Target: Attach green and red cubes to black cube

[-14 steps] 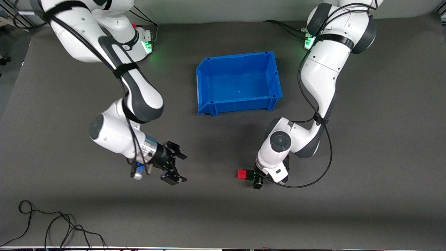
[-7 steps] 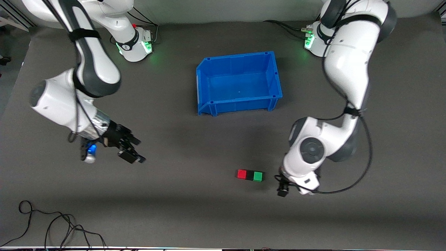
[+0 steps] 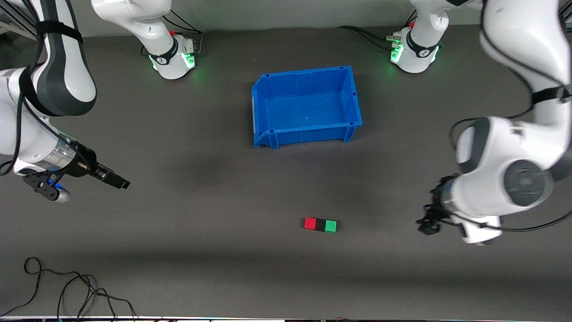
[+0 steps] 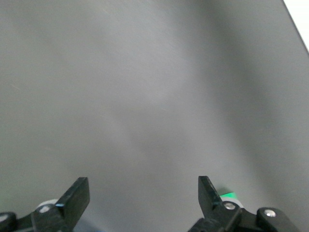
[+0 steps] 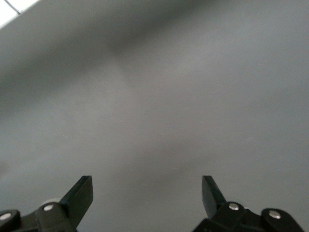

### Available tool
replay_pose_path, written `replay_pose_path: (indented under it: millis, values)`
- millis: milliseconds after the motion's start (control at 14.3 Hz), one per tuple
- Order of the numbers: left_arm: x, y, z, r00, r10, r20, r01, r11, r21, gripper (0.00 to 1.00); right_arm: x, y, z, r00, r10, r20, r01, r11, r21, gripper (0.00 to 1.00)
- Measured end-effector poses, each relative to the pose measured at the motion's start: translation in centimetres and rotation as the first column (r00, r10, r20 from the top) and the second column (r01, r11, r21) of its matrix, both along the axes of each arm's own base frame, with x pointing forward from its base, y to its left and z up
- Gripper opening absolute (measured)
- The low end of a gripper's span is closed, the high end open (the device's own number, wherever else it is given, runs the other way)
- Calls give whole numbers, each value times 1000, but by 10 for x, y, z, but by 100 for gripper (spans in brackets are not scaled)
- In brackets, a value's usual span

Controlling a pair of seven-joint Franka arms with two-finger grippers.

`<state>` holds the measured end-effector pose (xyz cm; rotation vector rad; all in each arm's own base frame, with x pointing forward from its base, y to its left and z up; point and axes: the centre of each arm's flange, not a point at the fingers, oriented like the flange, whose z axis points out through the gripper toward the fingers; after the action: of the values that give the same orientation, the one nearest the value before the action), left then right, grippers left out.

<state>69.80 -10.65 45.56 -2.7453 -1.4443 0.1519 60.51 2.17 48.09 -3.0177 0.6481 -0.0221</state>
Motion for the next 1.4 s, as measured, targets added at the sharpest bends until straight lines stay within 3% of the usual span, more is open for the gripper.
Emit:
replay_pose_path:
  millis: [210, 420, 630, 910, 1190, 1400]
  values:
    - [-17, 87, 39, 987, -153, -51, 151, 988, -36, 100, 2, 5, 41, 993, 119, -3, -119, 993, -26, 100]
    - [-46, 150, 80, 947, -312, -70, 305, 947, -104, 100, 0, 10, 61, 987, 162, -10, -162, 986, -30, 100]
    - [-68, 169, 117, 919, -392, -48, 385, 916, -114, 100, -4, 12, 74, 979, 200, -37, -201, 979, -35, 100]
    - [-74, 165, 141, 899, -437, -14, 434, 897, -85, 100, -14, 12, 99, 963, 255, -90, -258, 966, -23, 100]
    - [-79, 138, 156, 836, -549, 13, 548, 832, -81, 100, -18, 12, 116, 959, 267, -99, -270, 963, -20, 100]
    - [-84, 114, 163, 742, -670, 21, 670, 739, -73, 100, -18, 12, 116, 953, 285, -99, -288, 957, -19, 100]
